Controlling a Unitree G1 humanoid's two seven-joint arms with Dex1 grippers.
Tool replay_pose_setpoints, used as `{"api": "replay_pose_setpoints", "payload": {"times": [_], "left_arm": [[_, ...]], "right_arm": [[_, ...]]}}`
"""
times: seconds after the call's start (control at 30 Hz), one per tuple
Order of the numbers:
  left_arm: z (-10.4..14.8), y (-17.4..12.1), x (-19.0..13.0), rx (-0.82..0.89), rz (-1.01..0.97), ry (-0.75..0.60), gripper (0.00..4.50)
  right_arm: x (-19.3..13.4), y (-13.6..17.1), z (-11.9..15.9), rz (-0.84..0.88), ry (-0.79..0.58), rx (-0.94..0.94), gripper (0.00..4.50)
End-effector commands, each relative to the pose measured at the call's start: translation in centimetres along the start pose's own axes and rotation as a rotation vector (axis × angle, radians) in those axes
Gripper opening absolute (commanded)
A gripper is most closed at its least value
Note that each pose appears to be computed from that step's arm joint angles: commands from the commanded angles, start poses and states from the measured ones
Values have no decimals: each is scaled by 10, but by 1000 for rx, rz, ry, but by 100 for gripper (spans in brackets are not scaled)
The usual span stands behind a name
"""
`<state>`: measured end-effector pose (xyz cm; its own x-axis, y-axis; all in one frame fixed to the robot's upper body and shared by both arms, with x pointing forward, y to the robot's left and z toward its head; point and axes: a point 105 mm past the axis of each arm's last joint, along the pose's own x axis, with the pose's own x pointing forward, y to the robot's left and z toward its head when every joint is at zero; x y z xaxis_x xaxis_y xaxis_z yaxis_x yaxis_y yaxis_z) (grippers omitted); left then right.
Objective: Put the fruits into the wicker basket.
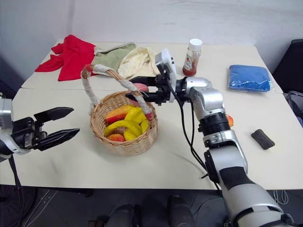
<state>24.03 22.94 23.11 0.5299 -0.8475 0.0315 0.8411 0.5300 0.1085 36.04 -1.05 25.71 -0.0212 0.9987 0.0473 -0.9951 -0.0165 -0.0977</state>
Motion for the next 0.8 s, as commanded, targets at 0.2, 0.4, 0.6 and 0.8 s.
{"api": "replay_pose_setpoints", "payload": {"times": [0.2,0.4,0.6,0.8], "left_arm": [[7,-14,5,-3,-90,-12,426],[10,-18,9,21,-131,2,426],[12,-18,12,11,-140,-8,426],[-4,-14,18,27,-165,37,426]], "right_arm": [[-53,-17,29,-137,-73,-105,446],[-163,-11,21,-460,44,-337,446],[-251,48,-22,-668,320,-383,446],[-321,111,-67,-963,454,-349,446]]}}
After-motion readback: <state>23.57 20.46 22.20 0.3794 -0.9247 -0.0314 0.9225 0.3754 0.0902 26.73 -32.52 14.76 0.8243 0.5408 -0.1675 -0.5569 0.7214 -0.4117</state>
